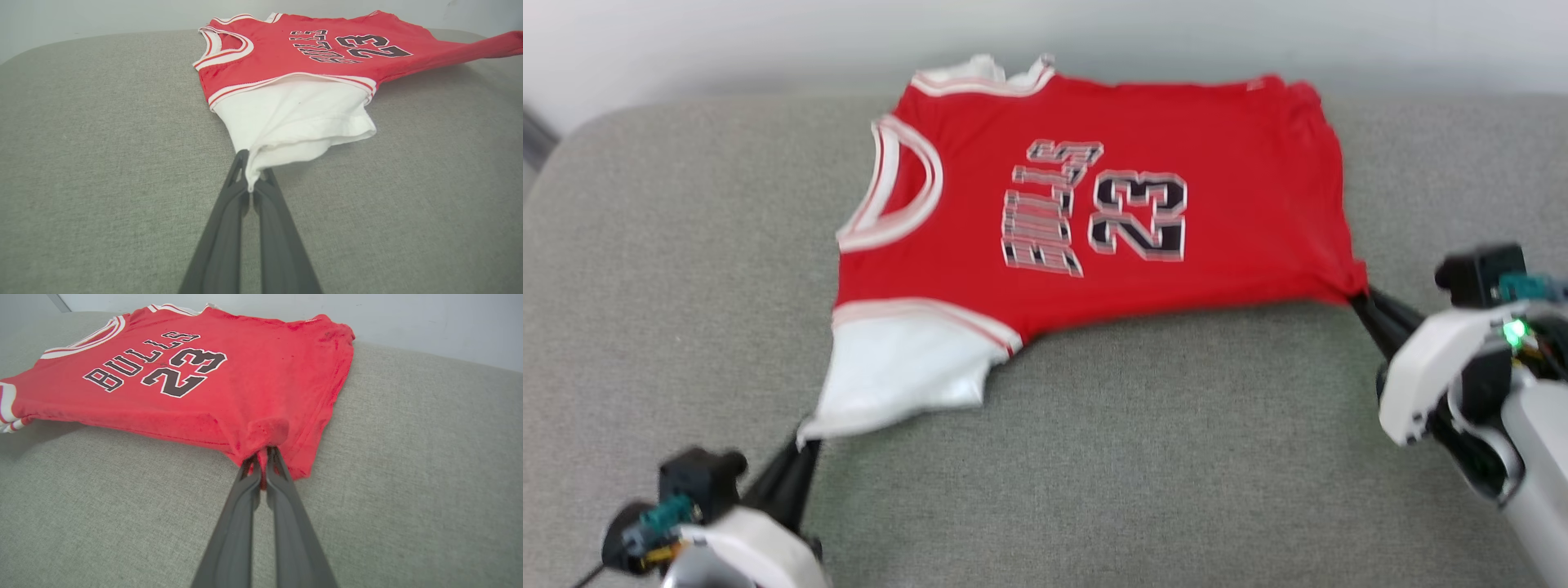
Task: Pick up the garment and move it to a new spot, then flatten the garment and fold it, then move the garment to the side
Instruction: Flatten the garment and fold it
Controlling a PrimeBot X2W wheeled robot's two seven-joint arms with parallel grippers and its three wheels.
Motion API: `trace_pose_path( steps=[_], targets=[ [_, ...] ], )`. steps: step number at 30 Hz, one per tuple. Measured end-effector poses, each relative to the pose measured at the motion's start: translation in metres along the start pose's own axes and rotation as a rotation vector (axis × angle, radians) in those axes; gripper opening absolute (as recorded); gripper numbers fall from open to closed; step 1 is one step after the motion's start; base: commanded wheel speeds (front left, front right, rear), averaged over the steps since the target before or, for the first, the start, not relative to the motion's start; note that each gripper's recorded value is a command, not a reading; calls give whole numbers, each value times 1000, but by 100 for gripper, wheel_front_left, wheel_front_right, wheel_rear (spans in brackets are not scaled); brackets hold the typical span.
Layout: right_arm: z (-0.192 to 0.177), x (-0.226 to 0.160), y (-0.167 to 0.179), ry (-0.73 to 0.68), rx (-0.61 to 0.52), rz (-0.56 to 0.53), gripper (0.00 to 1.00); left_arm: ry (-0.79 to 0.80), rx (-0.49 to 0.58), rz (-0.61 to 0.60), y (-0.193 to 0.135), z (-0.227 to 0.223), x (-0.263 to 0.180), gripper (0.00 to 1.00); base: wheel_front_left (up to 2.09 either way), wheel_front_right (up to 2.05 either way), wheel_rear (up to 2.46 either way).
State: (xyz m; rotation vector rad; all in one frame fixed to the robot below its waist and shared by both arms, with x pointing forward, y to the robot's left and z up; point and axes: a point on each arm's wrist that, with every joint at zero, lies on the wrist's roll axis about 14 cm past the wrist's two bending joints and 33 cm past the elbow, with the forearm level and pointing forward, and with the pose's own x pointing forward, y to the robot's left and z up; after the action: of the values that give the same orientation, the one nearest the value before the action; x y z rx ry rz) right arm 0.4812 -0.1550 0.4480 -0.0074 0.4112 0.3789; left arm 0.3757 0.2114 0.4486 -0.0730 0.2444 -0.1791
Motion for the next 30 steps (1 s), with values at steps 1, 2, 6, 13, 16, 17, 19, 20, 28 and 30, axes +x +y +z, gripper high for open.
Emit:
trace_pose_path(
  steps=[1,2,6,13,16,17,19,20,28,30],
  targets=[
    [-3,-6,1,4,3,3,0,15,-5,-12,-5,-3,-8,0,0,0,0],
    [-7,-12,1,11,10,3,0,31,-8,-26,-9,-6,-16,0,0,0,0],
    [-18,-36,1,24,44,0,0,97,-43,-78,-31,-18,-45,0,0,0,0],
    [-43,-76,1,86,82,-7,0,185,-90,-123,-56,-35,-86,0,0,0,0],
    [-55,-91,9,115,125,9,0,204,-101,-155,-66,-39,-99,0,0,0,0],
    [-58,-95,11,118,146,13,0,211,-100,-159,-67,-41,-103,0,0,0,0],
    [-64,-102,14,123,160,15,0,208,-106,-151,-67,-42,-106,0,0,0,0],
    [-64,-105,15,123,161,16,0,198,-111,-149,-67,-39,-106,0,0,0,0],
    [-56,-111,20,86,188,19,0,73,-60,-173,-63,-9,-90,0,0,0,0],
    [-52,-110,20,75,190,20,0,35,-48,-176,-61,3,-83,0,0,0,0]
  ],
)
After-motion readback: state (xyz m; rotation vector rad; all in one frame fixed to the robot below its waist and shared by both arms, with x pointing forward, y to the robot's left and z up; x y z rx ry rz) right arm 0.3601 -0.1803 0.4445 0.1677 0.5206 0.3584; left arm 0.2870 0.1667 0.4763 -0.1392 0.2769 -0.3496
